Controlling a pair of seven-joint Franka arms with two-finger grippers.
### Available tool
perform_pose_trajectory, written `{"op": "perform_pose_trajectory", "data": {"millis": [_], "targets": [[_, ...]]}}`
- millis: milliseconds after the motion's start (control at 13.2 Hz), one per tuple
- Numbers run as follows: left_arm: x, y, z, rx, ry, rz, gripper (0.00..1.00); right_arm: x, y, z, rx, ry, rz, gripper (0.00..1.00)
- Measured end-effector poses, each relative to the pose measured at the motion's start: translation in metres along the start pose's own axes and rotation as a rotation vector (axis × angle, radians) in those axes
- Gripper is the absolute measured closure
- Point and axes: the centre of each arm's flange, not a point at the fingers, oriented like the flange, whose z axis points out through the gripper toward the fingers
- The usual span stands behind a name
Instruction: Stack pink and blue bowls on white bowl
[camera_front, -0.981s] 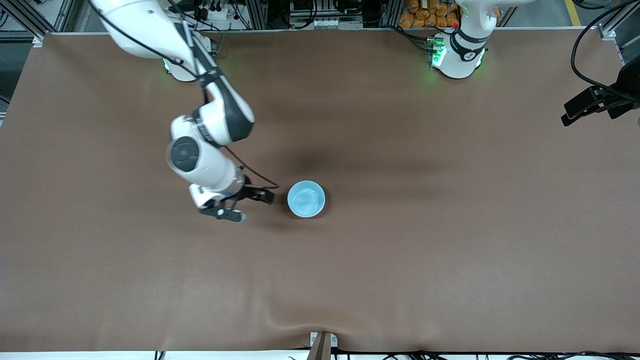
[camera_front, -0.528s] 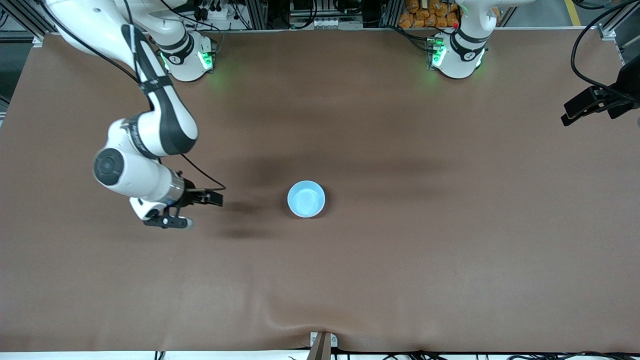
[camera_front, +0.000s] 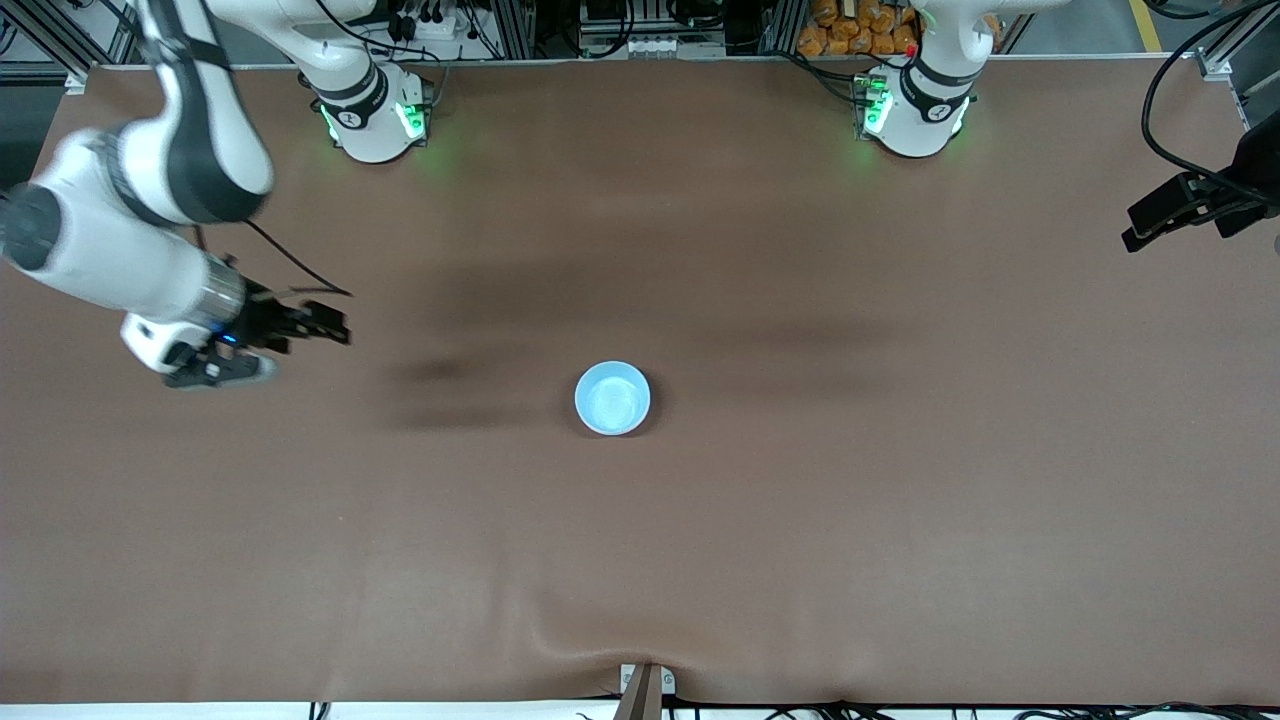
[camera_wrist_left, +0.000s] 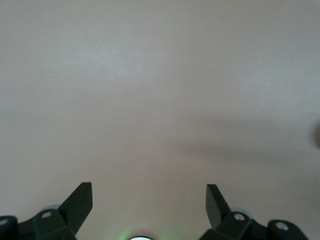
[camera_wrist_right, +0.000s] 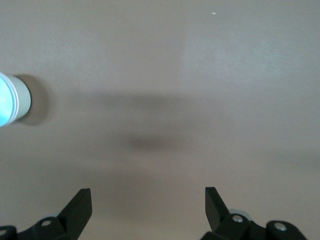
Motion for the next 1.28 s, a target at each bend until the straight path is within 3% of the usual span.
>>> {"op": "perform_pose_trajectory", "data": {"millis": [302,528,830,1283], "targets": [[0.0,0.0,0.004,0.002,-0.009,0.0,0.0,-0.013,0.005,-0.107,-0.121,-0.034,-0.049,0.0],[0.0,0.0,0.006,0.003,-0.014,0.001,0.0,-0.023,0.021,-0.169,-0.127,-0.002,-0.006,0.0],[0.0,0.0,0.006,0.003,-0.014,0.001,0.0,-0.03,0.017,-0.186,-0.125,-0.014,0.131,0.0],[0.0,0.0,0.007,0.003,-0.017,0.001,0.0,-0.031,0.006,-0.196,-0.128,-0.006,0.147,0.0]]}}
